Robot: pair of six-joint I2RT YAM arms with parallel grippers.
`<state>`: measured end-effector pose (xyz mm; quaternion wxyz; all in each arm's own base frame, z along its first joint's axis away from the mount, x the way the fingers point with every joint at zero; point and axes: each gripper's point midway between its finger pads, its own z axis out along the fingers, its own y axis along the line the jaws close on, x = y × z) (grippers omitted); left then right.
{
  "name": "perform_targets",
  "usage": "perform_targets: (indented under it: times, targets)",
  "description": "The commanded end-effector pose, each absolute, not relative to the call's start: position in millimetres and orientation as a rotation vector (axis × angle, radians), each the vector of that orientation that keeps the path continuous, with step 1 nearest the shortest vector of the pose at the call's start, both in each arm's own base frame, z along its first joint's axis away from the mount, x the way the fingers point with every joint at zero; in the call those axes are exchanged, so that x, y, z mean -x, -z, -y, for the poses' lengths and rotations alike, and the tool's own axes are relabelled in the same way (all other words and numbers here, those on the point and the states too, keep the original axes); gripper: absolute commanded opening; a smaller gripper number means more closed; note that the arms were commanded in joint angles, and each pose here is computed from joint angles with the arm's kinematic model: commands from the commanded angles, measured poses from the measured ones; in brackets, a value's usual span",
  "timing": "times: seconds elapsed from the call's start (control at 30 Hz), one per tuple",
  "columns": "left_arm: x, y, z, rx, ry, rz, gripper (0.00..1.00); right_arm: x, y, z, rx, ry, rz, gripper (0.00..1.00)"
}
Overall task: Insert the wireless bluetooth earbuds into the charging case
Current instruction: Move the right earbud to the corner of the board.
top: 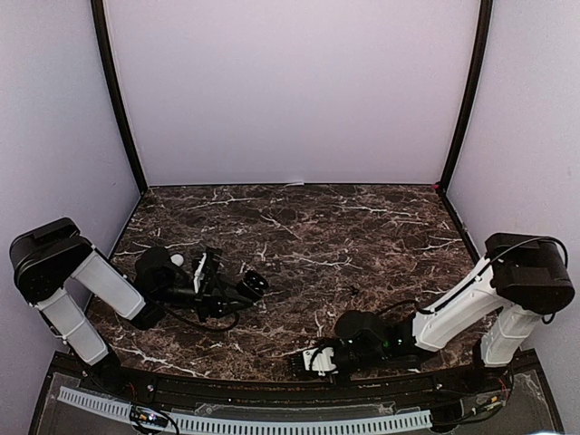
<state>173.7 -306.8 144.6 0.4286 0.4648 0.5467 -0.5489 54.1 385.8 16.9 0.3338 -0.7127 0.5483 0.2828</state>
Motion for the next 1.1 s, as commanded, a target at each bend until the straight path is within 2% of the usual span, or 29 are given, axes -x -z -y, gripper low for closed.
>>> perform_targets:
  times: [0.0,0.27,0.47,0.67,0.8,1.07]
  targets:
    - [-175.6,-144.2,303.2,-1.159,1.341,-1.375,0.00,-68.8,-12.3,-402.7,1.811,-0.722,-1.443,0.00]
    - [-178.3,-145.6,301.5,-1.150,1.322,-1.384,0.00,-107.6,-16.4,-422.5,1.662,-0.672,-1.511,0.00]
    - [-180.8,-144.7,302.0,-1.145,1.319,-1.392,0.00,-98.8,-53.5,-412.8,1.580,-0.801,-1.403,0.04]
    - [-180.4,-146.7,302.9,-1.146,1.331,-1.383,0.00,-97.0,-73.6,-391.4,1.496,-0.886,-1.352,0.14]
    - [-180.8,-145.6,302.9,-1.147,1.328,-1.388,0.00,-98.6,-59.2,-384.7,1.521,-0.858,-1.367,0.27]
    - [-180.5,-146.2,302.1,-1.146,1.320,-1.393,0.00,-116.4,-44.1,-394.8,1.552,-0.895,-1.394,0.38]
